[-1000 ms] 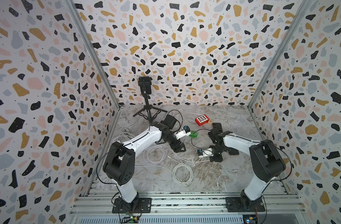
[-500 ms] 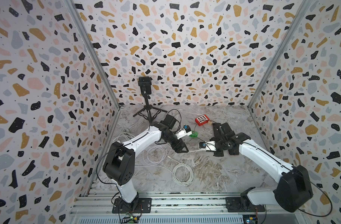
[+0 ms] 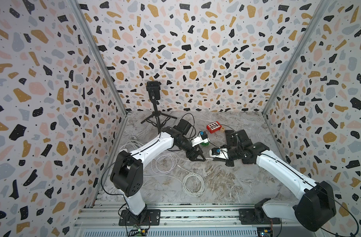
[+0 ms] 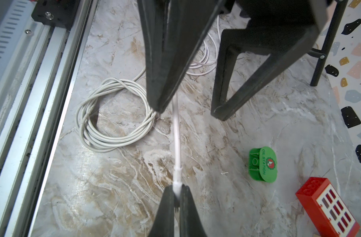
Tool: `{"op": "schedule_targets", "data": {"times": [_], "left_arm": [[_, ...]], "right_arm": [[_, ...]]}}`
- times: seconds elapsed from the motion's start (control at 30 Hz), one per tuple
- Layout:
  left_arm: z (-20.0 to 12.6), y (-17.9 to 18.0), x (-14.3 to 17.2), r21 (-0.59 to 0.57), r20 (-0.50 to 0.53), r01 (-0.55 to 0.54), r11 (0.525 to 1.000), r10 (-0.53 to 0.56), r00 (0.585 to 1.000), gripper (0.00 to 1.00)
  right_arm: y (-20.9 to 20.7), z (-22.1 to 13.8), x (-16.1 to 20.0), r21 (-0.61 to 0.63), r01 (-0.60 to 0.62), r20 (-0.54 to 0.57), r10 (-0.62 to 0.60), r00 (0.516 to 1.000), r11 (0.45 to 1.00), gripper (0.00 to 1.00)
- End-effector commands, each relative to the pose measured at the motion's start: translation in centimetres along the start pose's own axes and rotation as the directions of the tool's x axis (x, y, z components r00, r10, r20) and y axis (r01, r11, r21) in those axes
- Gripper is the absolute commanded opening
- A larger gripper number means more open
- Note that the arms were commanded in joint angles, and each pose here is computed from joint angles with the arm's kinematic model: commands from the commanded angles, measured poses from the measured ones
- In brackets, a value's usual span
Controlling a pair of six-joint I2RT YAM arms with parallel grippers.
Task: Plug the charging cable into the phone
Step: Pick up the charging cable from the center of the board.
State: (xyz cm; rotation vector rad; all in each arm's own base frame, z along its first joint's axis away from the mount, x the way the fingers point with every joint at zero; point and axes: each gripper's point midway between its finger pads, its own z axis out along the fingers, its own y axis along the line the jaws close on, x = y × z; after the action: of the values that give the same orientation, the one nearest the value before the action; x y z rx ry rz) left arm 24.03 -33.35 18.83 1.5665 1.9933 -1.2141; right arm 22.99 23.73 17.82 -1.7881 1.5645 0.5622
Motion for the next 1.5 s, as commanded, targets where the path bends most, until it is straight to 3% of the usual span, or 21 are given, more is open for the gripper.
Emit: {"op": "schedule_targets", "data": {"times": [0.0,0.1,0.3,0.43,0.57,0.63,0.77,0.83,0.93,1.0,1.17,1.3,1.47], "left_arm": [[1.0,-0.9,-0.4,0.046,-0.012,-0.016,0.999,0.016,1.000,0.55],[1.4,-1.2,-0.4,0.053,-0.027,-0.025,0.998,0.026,0.999,0.31],[1.5,-0.8,-0.2,0.026,-0.048,-0.029,0.999,0.030,0.998,0.00],[1.1,-1.0,-0.5,0.017,-0.043,-0.027,0.999,0.028,0.999,0.00],[0.7,-1.4,-1.1,0.017,-0.023,-0.015,1.000,0.016,1.000,0.00],[0.4,-1.5,-1.2,0.016,-0.013,-0.010,1.000,0.010,1.000,0.00],[-0.3,-2.1,-1.7,0.031,0.016,-0.001,1.000,0.001,1.000,0.00],[-0.7,-3.0,-1.8,0.061,0.025,-0.015,0.998,0.014,1.000,0.00],[-1.0,-4.3,-2.1,0.117,0.039,-0.029,0.993,0.025,0.999,0.00],[-1.1,-4.9,-2.1,0.150,0.044,-0.034,0.988,0.028,0.999,0.00],[-1.2,-5.6,-2.1,0.182,0.047,-0.039,0.982,0.031,0.998,0.00],[-1.4,-6.2,-2.1,0.207,0.056,-0.047,0.977,0.036,0.998,0.00],[-1.5,-6.4,-2.1,0.211,0.058,-0.054,0.976,0.042,0.997,0.00]], "right_arm": [[-0.1,-1.0,-1.7,0.007,0.004,0.043,-0.004,0.999,1.000,0.00],[-0.2,-1.1,-1.9,0.014,-0.001,0.047,0.000,0.999,1.000,0.00],[-0.1,-1.9,-3.1,0.017,-0.005,0.102,0.003,0.995,1.000,0.01],[-0.3,-2.3,-3.7,0.033,-0.029,0.140,0.024,0.990,0.999,0.09],[-1.6,-3.1,-4.3,0.068,-0.162,0.254,0.140,0.957,0.984,0.40],[-3.5,-4.6,-5.0,0.122,-0.263,0.389,0.197,0.900,0.957,0.45],[-4.9,-8.0,-5.2,0.152,-0.427,0.630,0.246,0.737,0.891,0.55],[-4.5,-9.1,-4.5,0.123,-0.488,0.673,0.288,0.681,0.864,0.60],[-3.3,-8.5,-4.0,0.047,-0.518,0.680,0.352,0.643,0.854,0.63],[-2.4,-8.2,-4.1,0.010,-0.483,0.694,0.342,0.634,0.876,0.69],[-1.2,-7.8,-4.6,0.041,-0.388,0.719,0.243,0.651,0.921,0.71],[-0.4,-6.6,-5.1,0.008,-0.337,0.685,0.240,0.688,0.942,0.72],[0.4,-5.9,-5.1,-0.041,-0.314,0.673,0.258,0.693,0.949,0.72]]}}
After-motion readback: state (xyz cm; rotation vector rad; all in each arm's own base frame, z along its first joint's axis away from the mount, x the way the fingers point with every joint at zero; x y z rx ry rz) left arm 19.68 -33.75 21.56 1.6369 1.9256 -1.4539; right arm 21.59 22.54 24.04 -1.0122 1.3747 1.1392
